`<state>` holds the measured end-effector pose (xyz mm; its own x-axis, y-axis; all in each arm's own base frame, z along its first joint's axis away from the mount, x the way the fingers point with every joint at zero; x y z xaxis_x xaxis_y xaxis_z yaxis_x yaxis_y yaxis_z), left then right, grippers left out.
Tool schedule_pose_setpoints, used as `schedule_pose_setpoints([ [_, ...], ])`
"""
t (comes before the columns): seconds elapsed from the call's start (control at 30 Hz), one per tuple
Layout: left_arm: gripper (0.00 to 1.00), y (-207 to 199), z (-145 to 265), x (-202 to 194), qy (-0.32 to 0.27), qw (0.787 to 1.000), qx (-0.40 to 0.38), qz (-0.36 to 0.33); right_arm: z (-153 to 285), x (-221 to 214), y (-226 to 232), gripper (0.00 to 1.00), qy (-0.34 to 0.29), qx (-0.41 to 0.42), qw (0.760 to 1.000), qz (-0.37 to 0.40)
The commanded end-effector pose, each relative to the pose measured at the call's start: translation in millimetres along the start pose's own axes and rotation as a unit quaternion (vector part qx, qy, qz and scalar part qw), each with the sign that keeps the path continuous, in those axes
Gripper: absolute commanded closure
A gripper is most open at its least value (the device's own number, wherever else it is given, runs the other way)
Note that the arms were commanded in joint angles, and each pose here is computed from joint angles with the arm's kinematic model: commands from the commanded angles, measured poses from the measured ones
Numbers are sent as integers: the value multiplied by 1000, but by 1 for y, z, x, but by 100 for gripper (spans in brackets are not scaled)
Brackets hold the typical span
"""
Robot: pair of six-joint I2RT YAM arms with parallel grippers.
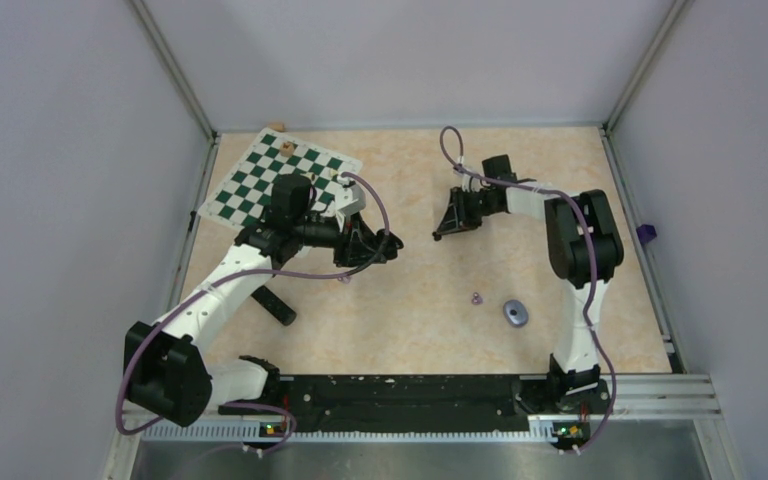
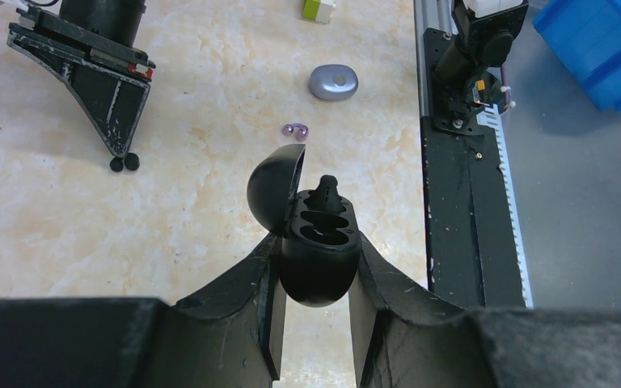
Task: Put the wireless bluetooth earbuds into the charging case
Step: Pick up the left earbud from the center of the board.
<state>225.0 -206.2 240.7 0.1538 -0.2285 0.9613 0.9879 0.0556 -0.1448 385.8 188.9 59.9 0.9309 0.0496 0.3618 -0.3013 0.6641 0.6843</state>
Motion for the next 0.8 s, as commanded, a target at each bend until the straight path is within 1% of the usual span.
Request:
schedule_pose_setpoints([
  [0.0, 100, -4, 2, 12, -12, 999, -3, -34, -11, -15, -3, 74, 30, -20, 999, 5],
  [0.3, 100, -4, 2, 12, -12, 999, -3, -34, -15, -16, -3, 74, 33, -21, 999, 9],
  [0.57, 100, -5, 3, 13, -13, 999, -3, -36, 1, -4, 3, 72, 12, -12, 1000, 15],
  [0.67, 100, -5, 3, 13, -13, 999, -3, -36, 5, -4, -3, 73, 8, -14, 1000, 6],
  [0.77, 100, -6, 3, 14, -13, 999, -4, -37, 5, -8, -7, 77, 12, -17, 1000, 0],
])
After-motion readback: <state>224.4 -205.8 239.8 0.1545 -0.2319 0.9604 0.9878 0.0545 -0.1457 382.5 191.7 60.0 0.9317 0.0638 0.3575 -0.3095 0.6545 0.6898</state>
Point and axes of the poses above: each gripper's point midway between its finger pads, its own z axis back along the fingers, its own y axis along the line the jaws close on, x = y × z, the point moved 5 cm from there along z, back along the fingers, and after that the axes turned 5 degrees about -z, right-handed, at the moved point
